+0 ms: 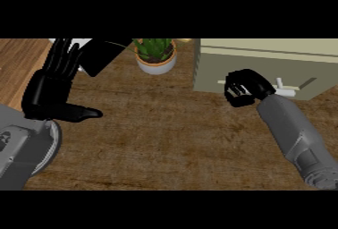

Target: Pick up the cup, place it into the drawer and close the drawer

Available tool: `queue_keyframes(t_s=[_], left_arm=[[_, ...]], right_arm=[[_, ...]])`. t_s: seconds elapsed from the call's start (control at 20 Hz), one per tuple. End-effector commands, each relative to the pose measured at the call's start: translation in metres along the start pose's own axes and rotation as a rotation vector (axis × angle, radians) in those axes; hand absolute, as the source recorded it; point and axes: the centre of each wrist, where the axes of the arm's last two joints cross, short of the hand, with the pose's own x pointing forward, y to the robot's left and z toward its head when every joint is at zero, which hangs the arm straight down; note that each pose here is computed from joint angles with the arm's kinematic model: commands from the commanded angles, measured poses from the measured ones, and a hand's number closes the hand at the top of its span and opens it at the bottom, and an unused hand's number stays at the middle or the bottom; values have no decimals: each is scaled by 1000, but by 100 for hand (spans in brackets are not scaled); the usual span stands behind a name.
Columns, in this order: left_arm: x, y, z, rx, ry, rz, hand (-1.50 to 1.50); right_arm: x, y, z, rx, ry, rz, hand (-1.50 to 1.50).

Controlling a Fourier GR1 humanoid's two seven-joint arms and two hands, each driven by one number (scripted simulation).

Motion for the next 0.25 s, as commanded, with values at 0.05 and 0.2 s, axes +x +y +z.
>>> queue_keyframes(t_s=[0.05,0.2], left_arm=[[-1,2,4,-12,5,16,-150],[-11,-2,7,-10,10,5,-150]], right_arm=[[-12,-63,8,-158,122,24,150],[-11,-62,7,-149,106,24,150]])
